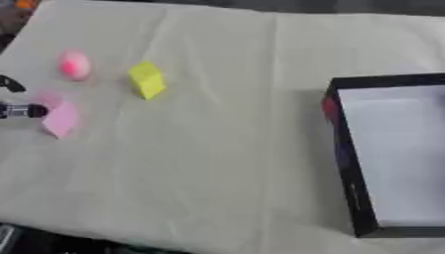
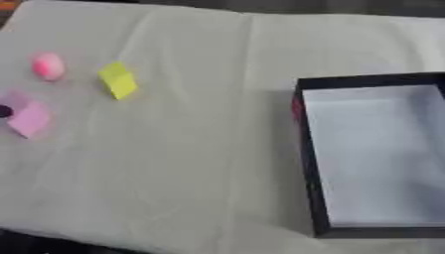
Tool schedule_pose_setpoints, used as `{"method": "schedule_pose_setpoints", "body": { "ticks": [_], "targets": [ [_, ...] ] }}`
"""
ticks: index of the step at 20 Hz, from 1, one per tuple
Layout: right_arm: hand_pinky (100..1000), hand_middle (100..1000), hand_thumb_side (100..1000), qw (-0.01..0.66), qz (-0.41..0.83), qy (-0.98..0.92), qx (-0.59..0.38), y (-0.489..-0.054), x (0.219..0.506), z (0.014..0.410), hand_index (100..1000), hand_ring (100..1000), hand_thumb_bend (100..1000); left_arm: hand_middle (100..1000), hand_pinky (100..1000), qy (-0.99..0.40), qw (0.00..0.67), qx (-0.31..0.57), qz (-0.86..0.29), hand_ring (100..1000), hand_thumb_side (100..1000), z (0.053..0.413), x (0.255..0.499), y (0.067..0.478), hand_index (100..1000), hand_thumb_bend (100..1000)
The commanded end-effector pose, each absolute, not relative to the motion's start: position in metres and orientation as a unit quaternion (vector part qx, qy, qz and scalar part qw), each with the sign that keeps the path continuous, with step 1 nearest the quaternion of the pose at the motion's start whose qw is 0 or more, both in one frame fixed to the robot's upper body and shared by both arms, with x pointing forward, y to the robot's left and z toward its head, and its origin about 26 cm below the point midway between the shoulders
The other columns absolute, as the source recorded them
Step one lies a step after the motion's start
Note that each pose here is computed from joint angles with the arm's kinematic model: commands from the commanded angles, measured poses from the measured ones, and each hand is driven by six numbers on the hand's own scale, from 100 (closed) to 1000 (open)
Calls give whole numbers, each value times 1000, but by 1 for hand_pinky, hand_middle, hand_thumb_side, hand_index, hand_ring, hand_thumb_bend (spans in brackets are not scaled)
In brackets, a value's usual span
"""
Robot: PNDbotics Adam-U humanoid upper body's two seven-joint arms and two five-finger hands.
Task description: Pick up the objects with one hand, pass them to the other hand, and then place them into the box on the other side of the table.
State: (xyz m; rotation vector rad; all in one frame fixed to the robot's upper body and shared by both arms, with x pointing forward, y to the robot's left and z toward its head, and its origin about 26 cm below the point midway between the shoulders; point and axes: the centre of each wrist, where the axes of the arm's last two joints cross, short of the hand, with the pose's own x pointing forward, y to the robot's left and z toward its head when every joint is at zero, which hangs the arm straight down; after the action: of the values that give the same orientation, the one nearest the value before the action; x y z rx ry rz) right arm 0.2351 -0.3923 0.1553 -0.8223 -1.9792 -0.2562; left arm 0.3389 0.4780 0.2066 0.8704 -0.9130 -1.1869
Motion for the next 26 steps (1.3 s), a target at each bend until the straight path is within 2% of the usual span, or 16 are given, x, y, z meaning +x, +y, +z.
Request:
{"method": "schedule_pose_setpoints", "body": {
  "ticks": [1, 9, 26],
  "targets": [
    [717, 916, 390, 460, -88, -815, -342, -393, 235, 166, 949, 899, 100, 844, 1000, -386, 647, 401, -521, 985, 899, 224, 334, 488, 891, 790],
    [717, 916, 399, 462, -87, -814, -340, -392, 235, 166, 950, 899, 100, 839, 1000, -360, 655, 398, -531, 976, 903, 213, 338, 489, 866, 831],
    [716, 918, 429, 469, -89, -811, -338, -391, 235, 164, 951, 899, 100, 839, 1000, -346, 649, 412, -538, 971, 871, 206, 347, 483, 862, 847]
  ]
}}
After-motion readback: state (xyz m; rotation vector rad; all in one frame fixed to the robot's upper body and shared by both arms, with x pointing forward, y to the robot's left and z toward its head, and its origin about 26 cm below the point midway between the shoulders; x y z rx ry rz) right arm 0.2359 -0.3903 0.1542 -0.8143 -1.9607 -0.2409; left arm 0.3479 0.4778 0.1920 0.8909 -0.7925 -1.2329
